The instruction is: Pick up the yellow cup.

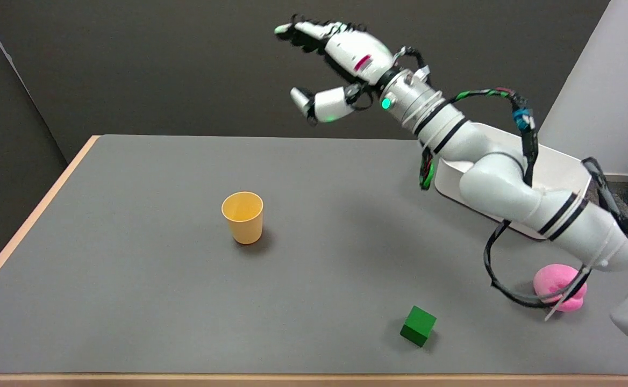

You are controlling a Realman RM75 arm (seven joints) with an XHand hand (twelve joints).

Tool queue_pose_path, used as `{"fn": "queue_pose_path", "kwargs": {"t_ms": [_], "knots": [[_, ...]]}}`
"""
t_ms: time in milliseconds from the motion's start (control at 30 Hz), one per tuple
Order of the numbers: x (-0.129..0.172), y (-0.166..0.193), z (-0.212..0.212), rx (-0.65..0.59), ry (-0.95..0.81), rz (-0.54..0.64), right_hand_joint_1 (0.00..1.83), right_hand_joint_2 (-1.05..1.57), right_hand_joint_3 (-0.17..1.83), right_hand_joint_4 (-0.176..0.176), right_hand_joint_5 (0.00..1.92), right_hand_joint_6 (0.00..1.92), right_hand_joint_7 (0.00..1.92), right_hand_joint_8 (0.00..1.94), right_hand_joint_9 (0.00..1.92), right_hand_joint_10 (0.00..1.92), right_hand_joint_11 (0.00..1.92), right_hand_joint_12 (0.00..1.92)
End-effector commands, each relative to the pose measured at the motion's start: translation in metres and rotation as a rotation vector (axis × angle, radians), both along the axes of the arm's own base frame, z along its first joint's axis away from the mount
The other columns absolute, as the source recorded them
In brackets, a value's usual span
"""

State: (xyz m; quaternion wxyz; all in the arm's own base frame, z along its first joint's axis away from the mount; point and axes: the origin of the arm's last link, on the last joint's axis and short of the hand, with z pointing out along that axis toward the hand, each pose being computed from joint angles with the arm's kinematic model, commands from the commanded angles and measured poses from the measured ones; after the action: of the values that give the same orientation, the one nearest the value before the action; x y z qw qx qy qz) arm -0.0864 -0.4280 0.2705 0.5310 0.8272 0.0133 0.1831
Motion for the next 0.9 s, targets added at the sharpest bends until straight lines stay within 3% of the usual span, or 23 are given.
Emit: {"fn": "queue_pose_path", "kwargs": {"t_ms": [33, 367, 600, 900], "knots": [[-0.044, 0.068, -0.078, 0.179, 0.111, -0.035, 0.71, 0.69, 0.99, 0.091, 0.18, 0.42, 0.33, 0.38, 0.30, 0.71, 0.20, 1.27], [-0.083, 0.073, -0.110, 0.248, 0.108, -0.156, 0.75, 0.68, 0.99, 0.089, 0.17, 0.40, 0.30, 0.35, 0.28, 0.68, 0.18, 1.25], [-0.112, 0.058, -0.129, 0.222, 0.173, -0.186, 0.77, 0.68, 0.98, 0.088, 0.18, 0.42, 0.29, 0.34, 0.27, 0.67, 0.17, 1.24], [-0.102, 0.034, -0.137, 0.211, 0.166, -0.173, 0.77, 0.68, 0.99, 0.086, 0.18, 0.42, 0.28, 0.32, 0.25, 0.66, 0.16, 1.23]]}}
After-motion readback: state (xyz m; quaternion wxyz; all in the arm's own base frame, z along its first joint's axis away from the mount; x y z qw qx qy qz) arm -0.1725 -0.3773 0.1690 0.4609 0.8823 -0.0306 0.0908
